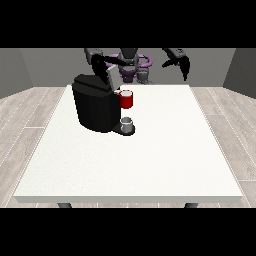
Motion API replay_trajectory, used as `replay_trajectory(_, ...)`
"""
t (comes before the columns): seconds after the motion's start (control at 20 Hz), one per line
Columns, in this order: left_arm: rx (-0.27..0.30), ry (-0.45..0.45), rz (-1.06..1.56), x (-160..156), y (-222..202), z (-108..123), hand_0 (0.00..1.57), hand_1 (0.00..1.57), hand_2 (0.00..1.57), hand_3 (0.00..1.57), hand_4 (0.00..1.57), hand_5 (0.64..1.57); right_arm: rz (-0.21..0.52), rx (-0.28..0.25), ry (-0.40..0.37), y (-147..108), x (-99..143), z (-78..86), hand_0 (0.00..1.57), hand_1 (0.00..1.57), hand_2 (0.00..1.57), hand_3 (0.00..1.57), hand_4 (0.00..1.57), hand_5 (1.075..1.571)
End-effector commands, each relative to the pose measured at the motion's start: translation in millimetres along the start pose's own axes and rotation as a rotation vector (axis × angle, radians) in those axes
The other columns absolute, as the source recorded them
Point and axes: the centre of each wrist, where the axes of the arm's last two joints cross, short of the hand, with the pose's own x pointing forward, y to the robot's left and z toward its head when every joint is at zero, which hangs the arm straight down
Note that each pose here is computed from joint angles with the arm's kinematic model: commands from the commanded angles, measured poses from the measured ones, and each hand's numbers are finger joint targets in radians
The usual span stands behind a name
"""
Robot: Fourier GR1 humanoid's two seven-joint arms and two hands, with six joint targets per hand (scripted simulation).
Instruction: Insert the coffee pod into the coffee machine and close the lid
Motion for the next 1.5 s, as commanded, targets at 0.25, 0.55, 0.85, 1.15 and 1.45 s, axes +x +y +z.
replay_trajectory(0.25, -0.017, 0.007, 0.016, 1.2, 2.3, -1.2, 0.0, 0.0, 0.0, 0.0, 0.36, 1.571, 0.088, 0.065, -0.075, 24.4, 42.5, -18.1, 0.0, 0.0, 0.0, 0.0, 0.1, 1.571)
replay_trajectory(0.55, -0.051, -0.047, -0.007, 14.0, -22.3, -10.1, 0.0, 0.0, 0.0, 0.0, 0.34, 1.571, 0.105, 0.059, -0.114, 26.4, 62.8, -24.9, 0.0, 0.0, 0.0, 0.0, 0.0, 1.571)
replay_trajectory(0.85, -0.092, -0.088, -0.004, 20.0, -21.6, -14.1, 0.0, 0.0, 0.0, 0.0, 0.38, 1.571, 0.205, 0.036, -0.156, 23.2, 80.5, -24.2, 0.0, 0.0, 0.0, 0.0, 0.08, 1.571)
replay_trajectory(1.15, -0.122, -0.151, -0.013, 33.3, -15.3, -33.5, 0.0, 0.0, 0.0, 0.0, 0.4, 1.571, 0.276, 0.009, -0.218, 24.9, 130.1, -26.5, 0.0, 0.0, 0.0, 0.0, 0.24, 1.571)
replay_trajectory(1.45, -0.16, -0.168, -0.008, 46.2, -28.8, -43.5, 0.0, 0.0, 0.0, 0.0, 0.4, 1.571, 0.3, -0.026, -0.213, 23.3, 136.9, -18.6, 0.0, 0.0, 0.0, 0.0, 0.09, 1.571)
